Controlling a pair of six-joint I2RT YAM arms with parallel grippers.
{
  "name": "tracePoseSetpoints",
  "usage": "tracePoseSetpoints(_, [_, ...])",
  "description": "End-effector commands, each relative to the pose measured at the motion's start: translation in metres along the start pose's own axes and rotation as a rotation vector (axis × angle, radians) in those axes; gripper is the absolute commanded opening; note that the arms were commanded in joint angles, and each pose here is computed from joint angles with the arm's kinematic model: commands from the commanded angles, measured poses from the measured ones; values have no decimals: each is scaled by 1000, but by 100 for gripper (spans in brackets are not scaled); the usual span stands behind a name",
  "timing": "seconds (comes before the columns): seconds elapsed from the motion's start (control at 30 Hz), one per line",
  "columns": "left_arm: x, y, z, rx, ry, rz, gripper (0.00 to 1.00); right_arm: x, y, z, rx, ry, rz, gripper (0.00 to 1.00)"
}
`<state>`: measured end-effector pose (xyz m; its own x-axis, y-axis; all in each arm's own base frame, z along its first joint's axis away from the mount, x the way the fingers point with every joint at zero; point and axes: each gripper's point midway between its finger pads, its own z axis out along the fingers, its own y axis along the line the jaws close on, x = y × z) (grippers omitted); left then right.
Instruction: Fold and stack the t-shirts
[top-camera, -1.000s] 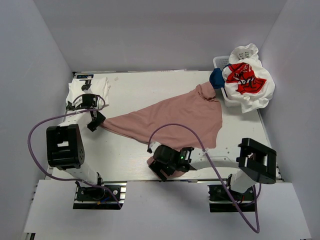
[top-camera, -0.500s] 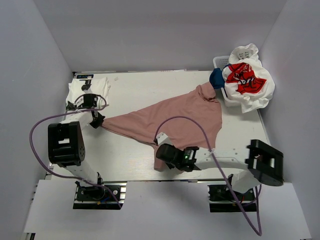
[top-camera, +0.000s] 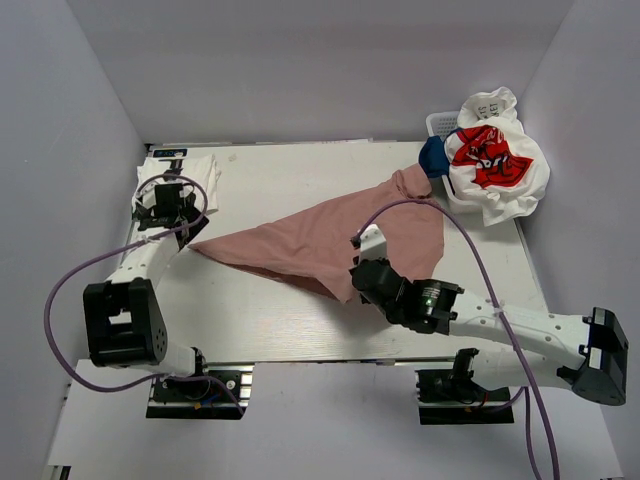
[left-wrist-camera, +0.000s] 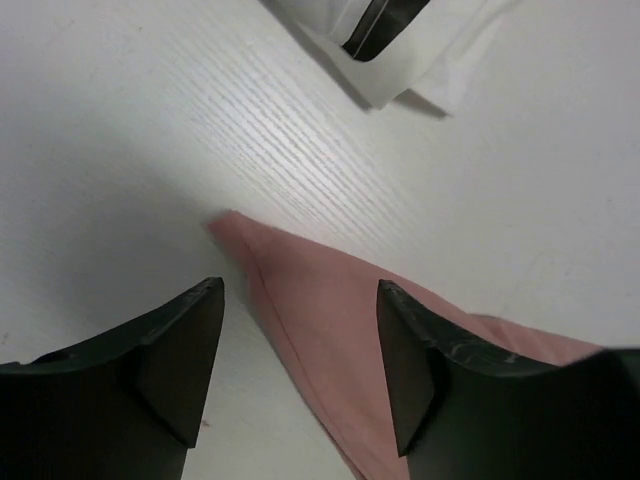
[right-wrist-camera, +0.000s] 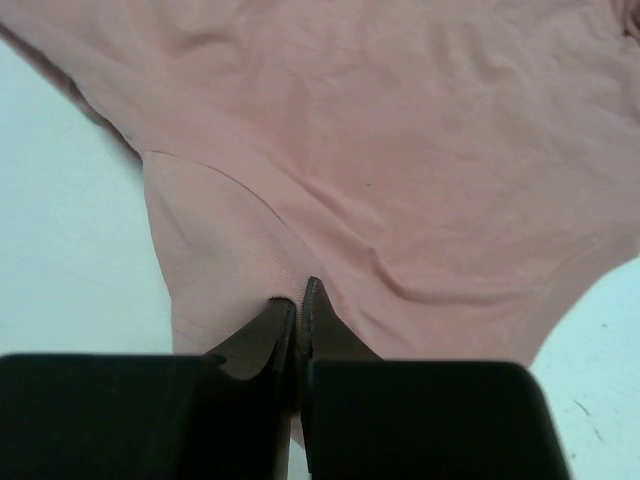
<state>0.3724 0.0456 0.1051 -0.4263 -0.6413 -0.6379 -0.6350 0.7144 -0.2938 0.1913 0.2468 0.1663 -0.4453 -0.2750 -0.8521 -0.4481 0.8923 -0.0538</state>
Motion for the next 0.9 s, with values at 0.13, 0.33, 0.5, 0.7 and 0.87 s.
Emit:
tracePoseSetpoints(0.13, [34, 6, 31, -27, 126, 16, 86, -38, -39, -18, 112, -95, 63, 0])
tracePoseSetpoints(0.33, [69, 14, 49, -53, 230, 38, 73, -45, -47, -18, 125, -103, 72, 0])
tracePoseSetpoints(0.5, [94, 18, 41, -17, 281, 33, 65, -45, -52, -11, 157, -92, 78, 0])
tracePoseSetpoints(0.7, [87, 41, 17, -126, 252, 7, 79, -47, -52, -3, 147, -102, 102, 0])
tracePoseSetpoints(0.87, [75, 51, -4, -168, 209, 0, 83, -43, -53, 2, 147, -85, 94, 0])
